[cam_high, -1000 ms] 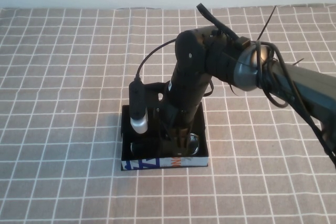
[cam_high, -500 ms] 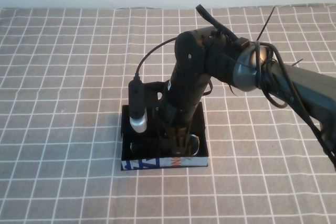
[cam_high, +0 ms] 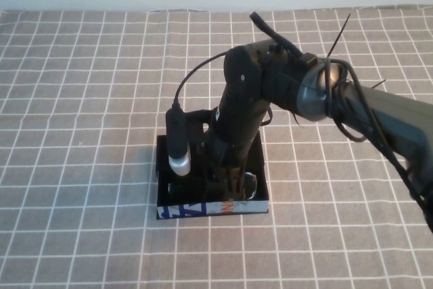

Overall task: Take glasses out of glasses case
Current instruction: Pick up the glasses from the glasses case

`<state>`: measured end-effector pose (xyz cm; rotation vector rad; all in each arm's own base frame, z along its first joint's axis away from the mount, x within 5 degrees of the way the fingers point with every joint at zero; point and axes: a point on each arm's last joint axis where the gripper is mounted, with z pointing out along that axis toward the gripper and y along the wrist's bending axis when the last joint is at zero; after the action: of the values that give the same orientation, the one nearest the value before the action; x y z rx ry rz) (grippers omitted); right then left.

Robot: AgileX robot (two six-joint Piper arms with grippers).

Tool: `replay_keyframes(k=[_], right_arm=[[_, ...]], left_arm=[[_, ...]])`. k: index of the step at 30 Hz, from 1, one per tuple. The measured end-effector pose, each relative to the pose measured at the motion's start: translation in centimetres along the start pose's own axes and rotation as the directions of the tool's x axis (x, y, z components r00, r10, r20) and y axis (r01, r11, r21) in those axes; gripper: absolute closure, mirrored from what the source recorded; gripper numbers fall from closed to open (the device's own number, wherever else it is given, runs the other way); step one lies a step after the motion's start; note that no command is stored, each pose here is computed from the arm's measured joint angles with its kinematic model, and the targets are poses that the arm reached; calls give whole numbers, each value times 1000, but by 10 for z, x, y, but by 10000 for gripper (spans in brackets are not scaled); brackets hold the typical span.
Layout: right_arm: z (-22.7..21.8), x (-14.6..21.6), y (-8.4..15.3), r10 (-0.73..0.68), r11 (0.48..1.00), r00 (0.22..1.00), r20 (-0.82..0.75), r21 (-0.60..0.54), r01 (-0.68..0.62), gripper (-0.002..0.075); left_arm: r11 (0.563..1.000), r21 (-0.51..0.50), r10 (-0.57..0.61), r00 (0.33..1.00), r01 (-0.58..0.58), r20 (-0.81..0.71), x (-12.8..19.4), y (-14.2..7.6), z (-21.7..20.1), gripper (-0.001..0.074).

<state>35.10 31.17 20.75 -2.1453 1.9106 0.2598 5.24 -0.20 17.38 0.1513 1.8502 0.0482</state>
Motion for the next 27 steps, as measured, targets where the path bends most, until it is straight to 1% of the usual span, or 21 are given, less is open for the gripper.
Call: replay_keyframes(k=[4,8,10,12,13,15,16,19,22,24,27], right_arm=[[10,2,-1,3,1000,1000,-15,-15,-3,417],[10,3,-1,1,1000,1000,-19,-16,-1,417],[10,4,0,0,1000,1000,-28,-28,-1,430],[10,4,1,-1,999,999,-36,-40,-1,474],[10,4,2,-1,999,999,-37,-43,0,515],[10,5,2,0,999,999,-42,-52,-3,622],[8,5,3,9,998,999,-44,-55,-11,655],[-1,2,1,25,999,999,-46,-37,-27,661],[-19,-4,-3,53,999,998,-24,9,-53,661],[-38,-11,-6,84,995,996,7,55,-85,662],[-73,-20,-6,158,979,984,78,121,-167,662]], left_arm=[[1000,0,0,1000,0,0,0,0,0,739],[1000,0,0,1000,0,0,0,0,0,739],[1000,0,0,1000,0,0,0,0,0,740],[1000,0,0,1000,0,0,0,0,0,739],[1000,0,0,1000,0,0,0,0,0,739],[1000,0,0,1000,0,0,0,0,0,739],[1000,0,0,1000,0,0,0,0,0,739],[1000,0,0,1000,0,0,0,0,0,739],[1000,0,0,1000,0,0,0,0,0,739],[1000,0,0,1000,0,0,0,0,0,739],[1000,0,0,1000,0,0,0,0,0,739]])
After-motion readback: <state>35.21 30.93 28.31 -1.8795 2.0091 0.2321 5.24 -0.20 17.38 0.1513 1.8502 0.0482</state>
